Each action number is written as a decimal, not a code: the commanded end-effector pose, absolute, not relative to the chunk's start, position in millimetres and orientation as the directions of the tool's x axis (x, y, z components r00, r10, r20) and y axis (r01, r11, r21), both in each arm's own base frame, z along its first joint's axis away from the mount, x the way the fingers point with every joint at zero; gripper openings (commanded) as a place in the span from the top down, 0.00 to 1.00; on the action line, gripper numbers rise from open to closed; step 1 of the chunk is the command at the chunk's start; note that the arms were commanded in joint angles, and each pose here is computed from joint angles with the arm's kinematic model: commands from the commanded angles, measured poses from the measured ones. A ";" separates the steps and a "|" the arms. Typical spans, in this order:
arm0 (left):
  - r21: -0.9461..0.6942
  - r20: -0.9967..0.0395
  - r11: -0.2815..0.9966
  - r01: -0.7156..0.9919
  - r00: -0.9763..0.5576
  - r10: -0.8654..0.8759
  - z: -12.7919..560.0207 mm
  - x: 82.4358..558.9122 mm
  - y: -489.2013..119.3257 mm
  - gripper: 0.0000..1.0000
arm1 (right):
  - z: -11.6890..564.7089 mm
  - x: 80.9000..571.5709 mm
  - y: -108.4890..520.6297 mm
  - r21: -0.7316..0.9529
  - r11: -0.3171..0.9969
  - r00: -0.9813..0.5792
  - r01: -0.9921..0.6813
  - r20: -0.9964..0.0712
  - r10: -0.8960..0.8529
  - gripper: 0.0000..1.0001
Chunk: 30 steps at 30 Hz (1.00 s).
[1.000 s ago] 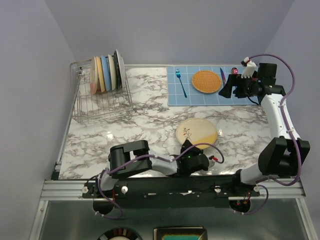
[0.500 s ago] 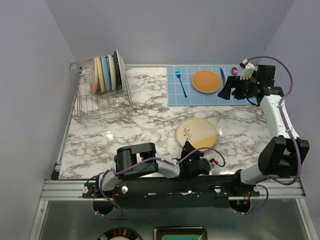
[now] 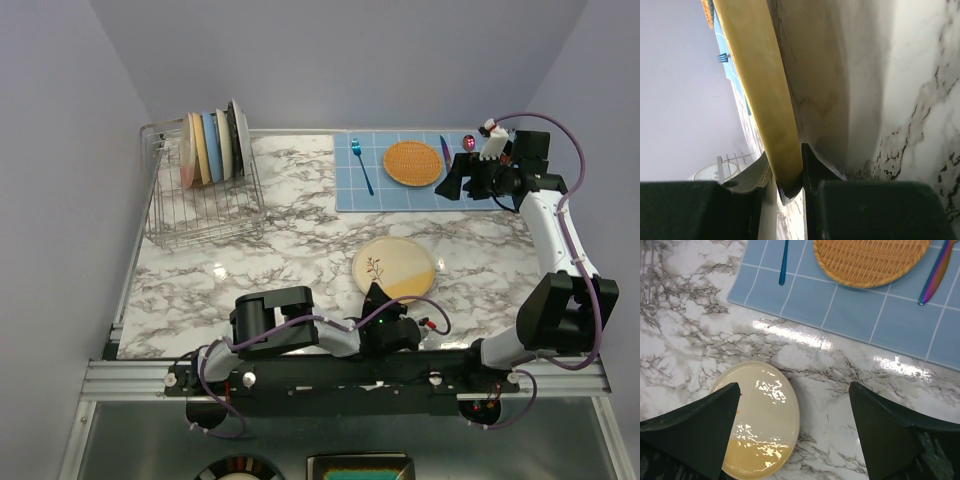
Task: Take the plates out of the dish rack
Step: Place the plate at the center of the board.
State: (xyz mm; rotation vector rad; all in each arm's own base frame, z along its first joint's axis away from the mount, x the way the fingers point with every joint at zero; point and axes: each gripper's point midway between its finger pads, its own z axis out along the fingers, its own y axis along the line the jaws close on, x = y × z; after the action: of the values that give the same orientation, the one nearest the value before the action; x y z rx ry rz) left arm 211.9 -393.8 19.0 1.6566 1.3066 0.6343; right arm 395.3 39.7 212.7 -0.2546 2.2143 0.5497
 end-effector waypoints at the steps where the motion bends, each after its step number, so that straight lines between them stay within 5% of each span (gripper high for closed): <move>1: 0.644 -0.116 -0.201 0.738 0.355 0.928 -78.3 161.5 -366.5 0.80 | 206.6 396.7 40.4 0.309 0.877 -0.643 -0.368 -0.766 0.000 0.01; 3: 0.644 -0.127 -0.196 0.739 0.357 0.926 -75.5 160.3 -367.5 0.68 | 206.1 397.2 40.0 0.307 0.878 -0.643 -0.368 -0.766 -0.002 0.01; 12: 0.615 -0.132 -0.222 0.756 0.377 0.917 -73.9 149.2 -363.4 0.48 | 206.7 397.0 39.4 0.303 0.880 -0.640 -0.365 -0.768 -0.001 0.01; 30: 0.476 -0.157 -0.296 0.828 0.412 0.898 -70.8 116.9 -353.1 0.45 | 209.2 396.5 38.9 0.306 0.882 -0.640 -0.359 -0.769 0.006 0.01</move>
State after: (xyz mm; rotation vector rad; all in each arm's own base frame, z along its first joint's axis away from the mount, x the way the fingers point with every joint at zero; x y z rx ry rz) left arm 187.1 -402.1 24.7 1.7385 1.3279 0.4301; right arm 395.4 39.7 210.9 -0.2542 2.2144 0.5499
